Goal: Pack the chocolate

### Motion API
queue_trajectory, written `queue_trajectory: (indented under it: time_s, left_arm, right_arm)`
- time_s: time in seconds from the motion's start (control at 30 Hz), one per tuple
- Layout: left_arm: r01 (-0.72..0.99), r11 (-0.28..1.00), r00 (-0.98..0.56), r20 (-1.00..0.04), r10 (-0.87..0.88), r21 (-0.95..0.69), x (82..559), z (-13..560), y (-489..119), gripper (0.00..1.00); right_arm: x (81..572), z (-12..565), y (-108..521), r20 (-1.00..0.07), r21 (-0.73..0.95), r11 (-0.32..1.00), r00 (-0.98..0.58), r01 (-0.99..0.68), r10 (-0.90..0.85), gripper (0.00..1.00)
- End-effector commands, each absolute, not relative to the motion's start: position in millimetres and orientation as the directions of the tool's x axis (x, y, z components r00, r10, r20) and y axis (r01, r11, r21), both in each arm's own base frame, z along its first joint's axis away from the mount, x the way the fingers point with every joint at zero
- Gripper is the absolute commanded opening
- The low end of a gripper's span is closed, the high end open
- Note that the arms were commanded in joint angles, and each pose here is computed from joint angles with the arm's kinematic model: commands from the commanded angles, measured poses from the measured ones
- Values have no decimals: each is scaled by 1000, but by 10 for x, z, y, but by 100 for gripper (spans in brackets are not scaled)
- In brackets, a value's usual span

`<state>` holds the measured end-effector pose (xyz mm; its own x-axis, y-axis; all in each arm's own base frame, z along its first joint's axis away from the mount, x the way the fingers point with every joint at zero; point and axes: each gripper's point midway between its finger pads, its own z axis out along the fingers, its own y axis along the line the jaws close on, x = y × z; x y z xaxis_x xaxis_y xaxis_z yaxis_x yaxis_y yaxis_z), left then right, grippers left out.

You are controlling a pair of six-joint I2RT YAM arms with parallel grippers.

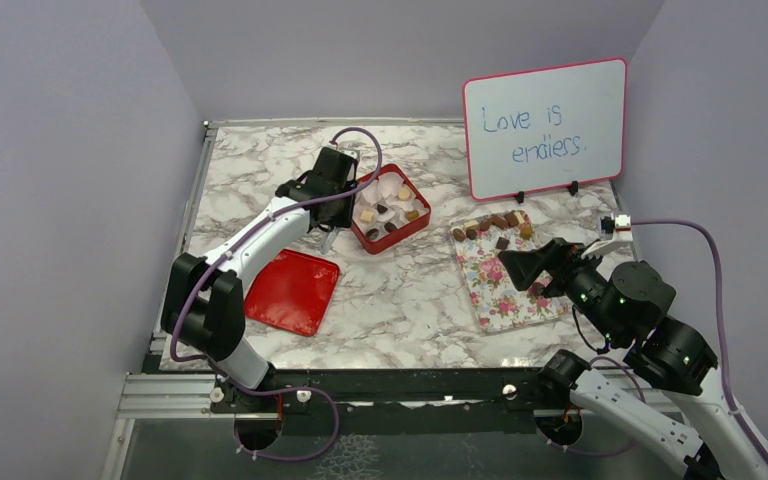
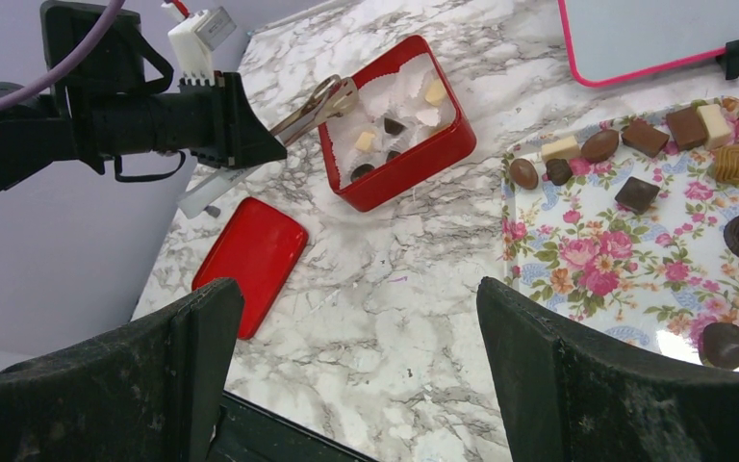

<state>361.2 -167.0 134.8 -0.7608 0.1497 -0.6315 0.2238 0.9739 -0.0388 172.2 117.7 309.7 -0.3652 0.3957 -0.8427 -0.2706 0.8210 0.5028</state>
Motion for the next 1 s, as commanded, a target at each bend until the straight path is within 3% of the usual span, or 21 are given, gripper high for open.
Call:
queue_trajectory:
  time_s: [0.0, 0.47, 0.97]
  left_arm:
    - [198, 980, -728, -668, 153, 8, 3773, 1453, -1586, 36]
    - [180, 984, -712, -689, 136, 8, 3766, 1551, -1547, 43]
    - [339, 913, -657, -751, 58, -227, 3584, 2112, -1990, 41]
  right_arm:
    - [1733, 3169, 1207, -846, 508, 810, -347, -294, 404, 98]
    - [1716, 3144, 1194, -847, 505, 811, -350, -294, 400, 98]
    - [1739, 3096, 1218, -843, 506, 815, -365, -284, 396, 98]
